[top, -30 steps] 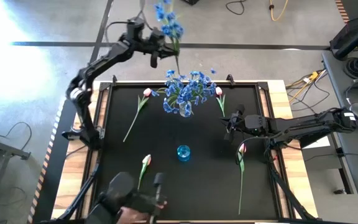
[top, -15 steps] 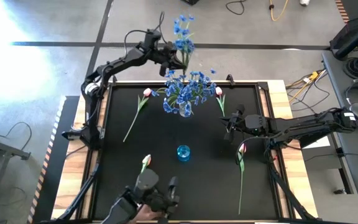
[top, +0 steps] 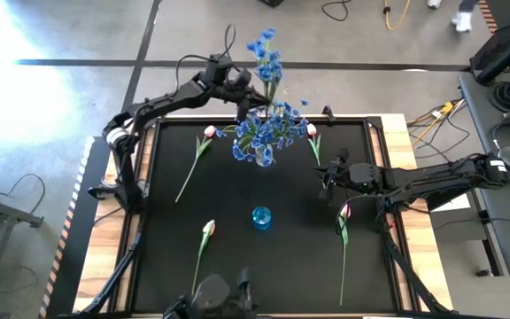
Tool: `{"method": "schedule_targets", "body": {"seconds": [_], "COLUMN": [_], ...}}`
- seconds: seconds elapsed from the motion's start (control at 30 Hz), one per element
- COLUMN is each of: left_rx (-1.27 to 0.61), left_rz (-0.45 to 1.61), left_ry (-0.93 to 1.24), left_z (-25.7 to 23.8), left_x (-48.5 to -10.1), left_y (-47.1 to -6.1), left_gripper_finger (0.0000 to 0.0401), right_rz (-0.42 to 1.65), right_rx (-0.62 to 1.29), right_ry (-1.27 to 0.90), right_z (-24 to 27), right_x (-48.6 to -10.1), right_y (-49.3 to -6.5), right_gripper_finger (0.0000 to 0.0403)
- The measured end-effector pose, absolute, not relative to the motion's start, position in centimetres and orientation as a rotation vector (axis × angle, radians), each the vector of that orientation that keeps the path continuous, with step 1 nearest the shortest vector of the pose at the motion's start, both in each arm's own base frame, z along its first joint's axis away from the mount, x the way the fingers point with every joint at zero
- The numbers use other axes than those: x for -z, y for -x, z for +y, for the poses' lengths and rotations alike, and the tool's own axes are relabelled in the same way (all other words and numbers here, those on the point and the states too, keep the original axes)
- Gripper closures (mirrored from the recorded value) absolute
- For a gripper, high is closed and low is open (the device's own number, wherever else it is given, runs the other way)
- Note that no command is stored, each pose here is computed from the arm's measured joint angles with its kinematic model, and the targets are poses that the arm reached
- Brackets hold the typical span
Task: Sort flowers into vase by color
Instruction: Put the blue flowers into the transparent vase
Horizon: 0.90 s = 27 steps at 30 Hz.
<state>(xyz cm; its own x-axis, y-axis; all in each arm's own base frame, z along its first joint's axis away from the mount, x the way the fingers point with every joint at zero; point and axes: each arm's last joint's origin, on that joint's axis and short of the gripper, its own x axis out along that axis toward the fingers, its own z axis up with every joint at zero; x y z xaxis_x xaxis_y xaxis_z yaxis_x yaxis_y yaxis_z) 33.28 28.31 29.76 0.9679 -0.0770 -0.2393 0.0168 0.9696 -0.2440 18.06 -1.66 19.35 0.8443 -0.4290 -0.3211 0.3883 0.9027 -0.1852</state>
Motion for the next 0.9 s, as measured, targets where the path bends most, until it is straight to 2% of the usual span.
{"method": "schedule_targets", "body": {"seconds": [0.2, 0.37, 0.9], "left_rx": [0.014, 0.012, 0.020], "left_rz": [0.188, 0.212, 0.193], "left_ry": [0.303, 0.349, 0.304], "left_z": [26.7, 25.8, 24.3], "left_x": [-30.8, -29.2, -27.6], "left_y": [-32.2, -31.8, -32.0], "left_gripper_finger": [0.0400, 0.0400, 0.0400], "right_rz": [0.365, 0.364, 0.362], "right_rx": [0.432, 0.433, 0.433], "right_ry": [0.114, 0.111, 0.111], "right_z": [-1.7, -1.7, -1.7], "right_x": [-19.4, -19.4, -19.4], "right_y": [-18.1, -18.1, -18.1], "right_gripper_finger": [0.0394, 0.0394, 0.0394]}}
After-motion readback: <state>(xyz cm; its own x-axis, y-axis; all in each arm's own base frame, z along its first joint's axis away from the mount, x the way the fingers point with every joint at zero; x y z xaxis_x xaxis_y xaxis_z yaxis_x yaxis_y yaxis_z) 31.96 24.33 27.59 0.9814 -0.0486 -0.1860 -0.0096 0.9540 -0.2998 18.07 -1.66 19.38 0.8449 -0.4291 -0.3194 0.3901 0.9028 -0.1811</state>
